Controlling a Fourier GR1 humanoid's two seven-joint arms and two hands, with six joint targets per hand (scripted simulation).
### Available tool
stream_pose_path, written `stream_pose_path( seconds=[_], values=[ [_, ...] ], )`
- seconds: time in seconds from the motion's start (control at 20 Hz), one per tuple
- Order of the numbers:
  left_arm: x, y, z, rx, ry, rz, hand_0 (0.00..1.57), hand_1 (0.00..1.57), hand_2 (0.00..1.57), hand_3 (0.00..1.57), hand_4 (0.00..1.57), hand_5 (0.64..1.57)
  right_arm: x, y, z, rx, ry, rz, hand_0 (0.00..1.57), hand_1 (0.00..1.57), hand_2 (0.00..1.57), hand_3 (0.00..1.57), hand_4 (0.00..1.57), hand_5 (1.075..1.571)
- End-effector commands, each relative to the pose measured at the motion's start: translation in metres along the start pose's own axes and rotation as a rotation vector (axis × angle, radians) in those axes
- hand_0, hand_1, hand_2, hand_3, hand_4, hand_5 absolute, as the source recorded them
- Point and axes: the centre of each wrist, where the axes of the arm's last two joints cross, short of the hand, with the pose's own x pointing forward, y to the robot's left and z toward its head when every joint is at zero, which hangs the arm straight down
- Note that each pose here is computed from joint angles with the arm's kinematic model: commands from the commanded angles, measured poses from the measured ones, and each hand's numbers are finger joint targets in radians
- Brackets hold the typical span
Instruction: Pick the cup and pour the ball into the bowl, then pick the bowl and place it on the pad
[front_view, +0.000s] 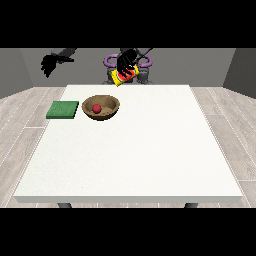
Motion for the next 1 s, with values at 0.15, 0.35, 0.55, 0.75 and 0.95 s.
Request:
stream_pose_path(
  seconds=[0.15, 0.35, 0.55, 0.75, 0.95],
  values=[
    [-0.046, -0.012, 0.008, 0.081, 0.446, 0.768, 1.24, 1.24, 1.54, 1.43, 1.51, 1.196, -0.007, -0.004, 0.01, -0.075, 0.007, -0.019, 0.0, 0.0, 0.0, 0.0, 0.22, 1.565],
    [-0.038, -0.027, 0.031, 0.133, 0.658, 1.213, 0.56, 0.56, 0.0, 0.0, 0.89, 1.502, -0.003, 0.013, -0.004, -0.056, -0.05, -0.039, 0.0, 0.0, 0.0, 0.0, 0.36, 1.568],
    [-0.044, -0.035, 0.052, 0.212, 0.713, 1.555, 0.0, 0.0, 0.0, 0.0, 0.0, 1.55, 0.015, 0.04, -0.031, -0.025, -0.115, -0.043, 0.0, 0.0, 0.0, 0.0, 0.3, 1.568],
    [-0.037, -0.035, 0.077, 0.314, 0.545, 1.818, 0.0, 0.0, 0.0, 0.0, 0.0, 1.563, 0.006, 0.06, -0.037, -0.104, -0.111, -0.046, 0.0, 0.0, 0.0, 0.0, 0.25, 1.571],
    [-0.039, -0.043, 0.087, 0.397, 0.372, 1.916, 0.0, 0.0, 0.0, 0.0, 0.0, 1.565, 0.005, 0.091, -0.051, -0.15, -0.136, -0.07, 0.0, 0.0, 0.0, 0.0, 0.29, 1.57]
  ],
)
